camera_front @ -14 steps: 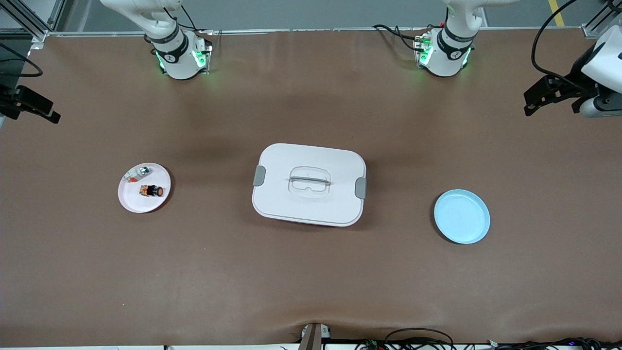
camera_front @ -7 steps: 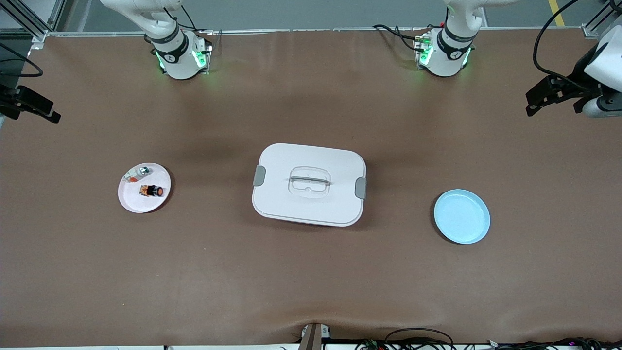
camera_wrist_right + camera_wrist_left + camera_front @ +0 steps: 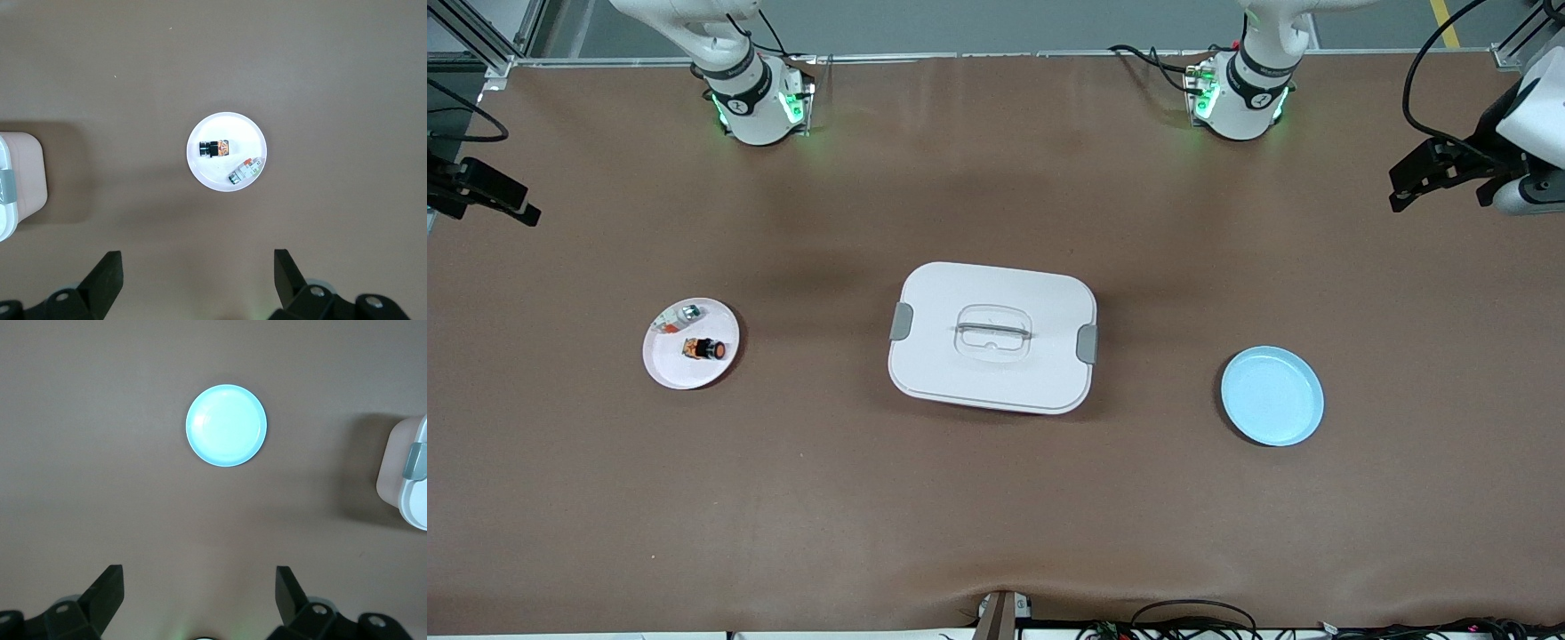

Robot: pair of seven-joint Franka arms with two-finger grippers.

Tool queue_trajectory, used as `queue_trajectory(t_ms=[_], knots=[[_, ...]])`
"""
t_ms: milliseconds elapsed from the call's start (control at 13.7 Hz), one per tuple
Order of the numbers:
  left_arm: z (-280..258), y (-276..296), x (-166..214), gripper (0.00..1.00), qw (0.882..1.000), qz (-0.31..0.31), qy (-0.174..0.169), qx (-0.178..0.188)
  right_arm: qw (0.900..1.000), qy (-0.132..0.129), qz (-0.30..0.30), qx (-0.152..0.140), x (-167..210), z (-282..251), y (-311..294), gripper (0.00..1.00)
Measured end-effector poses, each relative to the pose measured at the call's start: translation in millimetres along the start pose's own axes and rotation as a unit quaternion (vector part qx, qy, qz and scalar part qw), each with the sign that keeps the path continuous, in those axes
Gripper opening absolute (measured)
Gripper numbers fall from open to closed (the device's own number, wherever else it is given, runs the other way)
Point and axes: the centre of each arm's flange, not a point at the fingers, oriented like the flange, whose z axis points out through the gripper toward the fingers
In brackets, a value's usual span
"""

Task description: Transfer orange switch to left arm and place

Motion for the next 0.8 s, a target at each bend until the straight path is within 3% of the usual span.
queue_trajectory(t_ms=[801], knots=[[1.7,5.3,0.2,1.00,1.000,0.004,-0.002,0.000,1.000,0.000,0.000,-0.003,0.1,0.2,0.6,1.00]])
